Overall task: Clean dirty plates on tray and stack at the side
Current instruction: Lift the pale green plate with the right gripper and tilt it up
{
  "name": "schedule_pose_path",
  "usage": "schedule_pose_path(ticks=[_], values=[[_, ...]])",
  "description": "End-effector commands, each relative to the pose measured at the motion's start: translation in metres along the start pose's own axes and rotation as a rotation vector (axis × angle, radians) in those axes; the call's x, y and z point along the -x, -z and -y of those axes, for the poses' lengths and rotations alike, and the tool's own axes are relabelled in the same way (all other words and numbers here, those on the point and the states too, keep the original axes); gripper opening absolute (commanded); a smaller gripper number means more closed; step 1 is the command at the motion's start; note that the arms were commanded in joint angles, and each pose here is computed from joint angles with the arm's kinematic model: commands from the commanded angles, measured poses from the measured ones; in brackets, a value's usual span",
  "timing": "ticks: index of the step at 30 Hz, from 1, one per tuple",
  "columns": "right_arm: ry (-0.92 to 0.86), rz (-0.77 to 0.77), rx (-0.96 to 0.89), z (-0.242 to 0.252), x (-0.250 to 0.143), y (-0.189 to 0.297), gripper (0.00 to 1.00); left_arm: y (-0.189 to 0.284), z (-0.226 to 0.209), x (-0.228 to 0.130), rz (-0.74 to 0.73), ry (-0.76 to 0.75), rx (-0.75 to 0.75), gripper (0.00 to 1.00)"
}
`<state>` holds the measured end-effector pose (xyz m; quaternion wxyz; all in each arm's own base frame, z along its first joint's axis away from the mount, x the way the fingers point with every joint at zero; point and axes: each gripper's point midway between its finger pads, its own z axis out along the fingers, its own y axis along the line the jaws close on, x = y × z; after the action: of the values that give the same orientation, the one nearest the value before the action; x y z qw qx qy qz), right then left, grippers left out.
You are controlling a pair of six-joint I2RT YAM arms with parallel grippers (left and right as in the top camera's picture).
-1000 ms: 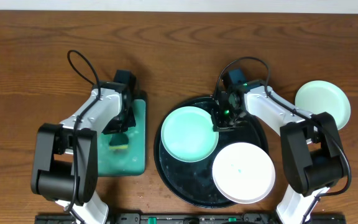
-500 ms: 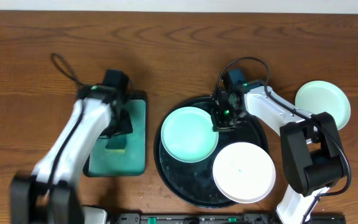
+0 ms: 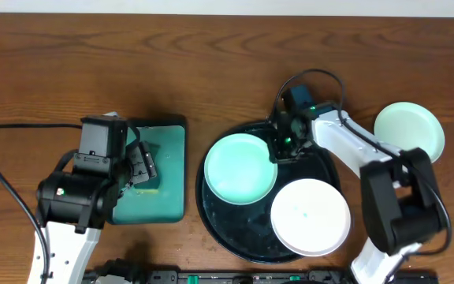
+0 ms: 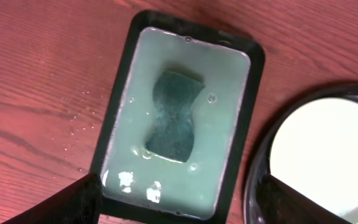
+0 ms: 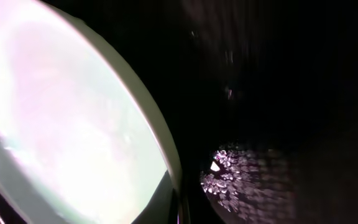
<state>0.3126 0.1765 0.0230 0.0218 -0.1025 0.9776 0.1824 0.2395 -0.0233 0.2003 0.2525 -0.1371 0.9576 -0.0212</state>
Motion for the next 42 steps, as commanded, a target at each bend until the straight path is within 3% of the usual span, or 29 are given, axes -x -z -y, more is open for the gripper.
schedule_pose_path(ticks=[1,8,13,24,29,42], values=[[0.074,0.188,-0.003,-0.019,0.024,0.055,0.01,-0.002,0.005,-0.001,-0.025,0.007,-0.020,0.80],[0.241,0.357,-0.067,-0.030,0.026,0.119,0.01,-0.014,0.005,-0.003,-0.071,0.002,0.000,0.80],[0.299,0.439,-0.222,-0.021,0.021,0.152,0.01,-0.020,0.006,-0.004,-0.093,-0.001,0.010,0.81],[0.641,0.475,-0.799,-0.023,0.011,0.195,0.01,-0.021,0.006,-0.003,-0.091,-0.001,0.009,0.80],[0.792,0.504,-1.148,-0.043,0.006,0.228,0.01,-0.022,0.008,0.001,-0.077,0.000,0.004,0.81],[1.057,0.538,-1.624,-0.115,-0.023,0.276,0.01,-0.022,0.007,0.003,-0.068,0.000,0.012,0.81]])
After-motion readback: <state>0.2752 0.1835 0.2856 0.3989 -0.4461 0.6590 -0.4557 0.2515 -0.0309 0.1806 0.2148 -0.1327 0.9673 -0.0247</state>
